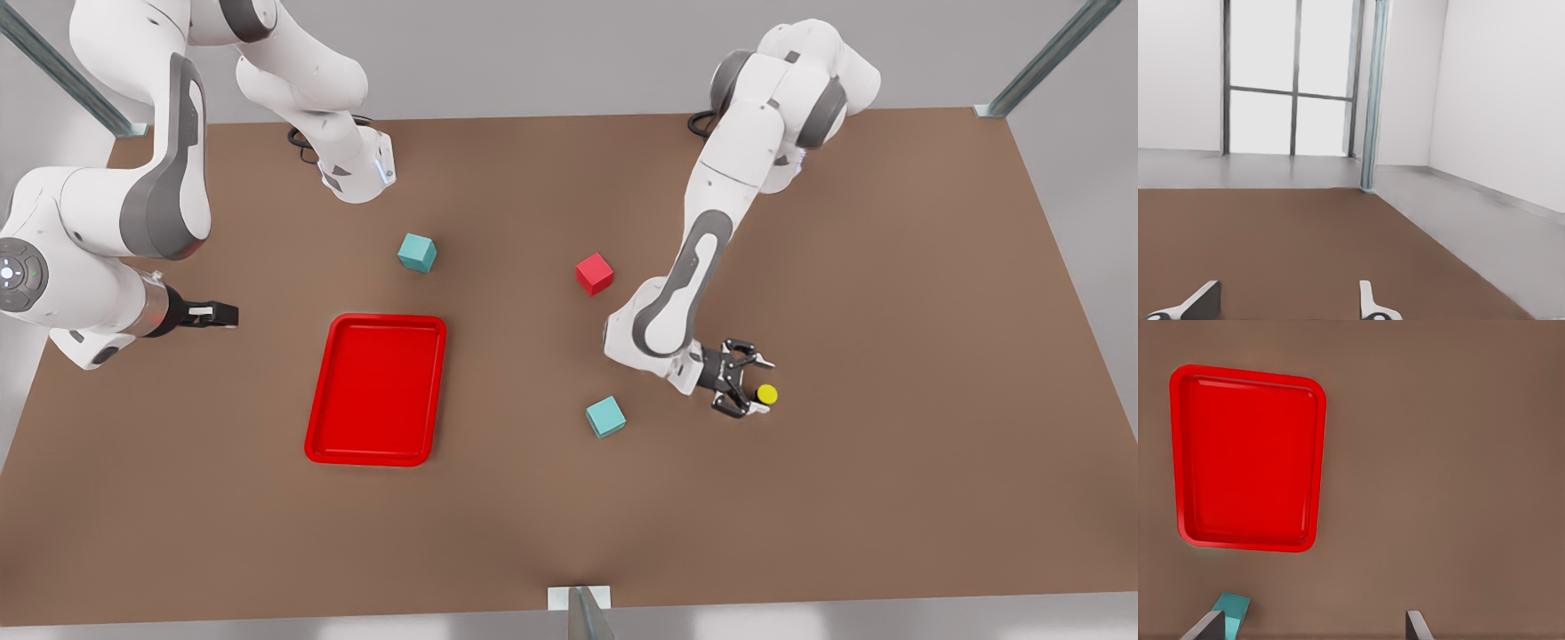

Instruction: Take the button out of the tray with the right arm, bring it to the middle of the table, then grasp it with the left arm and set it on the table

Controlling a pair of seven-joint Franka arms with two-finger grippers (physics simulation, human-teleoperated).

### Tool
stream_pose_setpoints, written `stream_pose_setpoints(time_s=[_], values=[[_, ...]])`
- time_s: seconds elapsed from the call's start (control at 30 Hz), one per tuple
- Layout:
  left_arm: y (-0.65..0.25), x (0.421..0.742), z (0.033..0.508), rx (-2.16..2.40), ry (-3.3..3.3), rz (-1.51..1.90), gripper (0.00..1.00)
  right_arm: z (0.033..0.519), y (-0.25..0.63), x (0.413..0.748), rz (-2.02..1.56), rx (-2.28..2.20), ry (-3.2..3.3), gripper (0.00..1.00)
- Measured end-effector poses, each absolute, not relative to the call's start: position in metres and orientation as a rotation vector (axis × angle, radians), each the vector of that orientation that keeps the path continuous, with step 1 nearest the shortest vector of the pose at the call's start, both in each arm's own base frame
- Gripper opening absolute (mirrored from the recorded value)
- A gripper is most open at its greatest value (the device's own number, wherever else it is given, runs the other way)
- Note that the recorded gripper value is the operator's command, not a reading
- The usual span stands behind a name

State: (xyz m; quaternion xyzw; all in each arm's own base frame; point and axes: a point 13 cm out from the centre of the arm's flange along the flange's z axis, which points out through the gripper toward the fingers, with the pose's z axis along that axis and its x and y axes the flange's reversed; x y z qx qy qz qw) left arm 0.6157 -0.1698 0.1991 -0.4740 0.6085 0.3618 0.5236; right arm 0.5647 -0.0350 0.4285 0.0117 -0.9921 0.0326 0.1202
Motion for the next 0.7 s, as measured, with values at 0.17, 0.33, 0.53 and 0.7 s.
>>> stream_pose_setpoints(time_s=[0.17, 0.33, 0.53, 0.7], values=[[-0.219, 0.597, 0.339, -1.728, 2.03, 0.777, 1.0, 0.429, -0.034, 0.565, 0.094, 0.036, -2.901, 1.0], [-0.113, 0.528, 0.499, -1.813, 2.575, 0.434, 1.0, 0.436, -0.021, 0.574, 0.089, 0.068, -2.925, 1.0], [-0.1, 0.505, 0.489, -1.315, 2.953, 0.312, 1.0, 0.445, -0.024, 0.578, 0.09, 0.064, -2.945, 1.0], [-0.113, 0.509, 0.49, -0.91, 3.107, 0.251, 1.0, 0.446, -0.022, 0.579, 0.091, 0.073, -2.949, 1.0]])
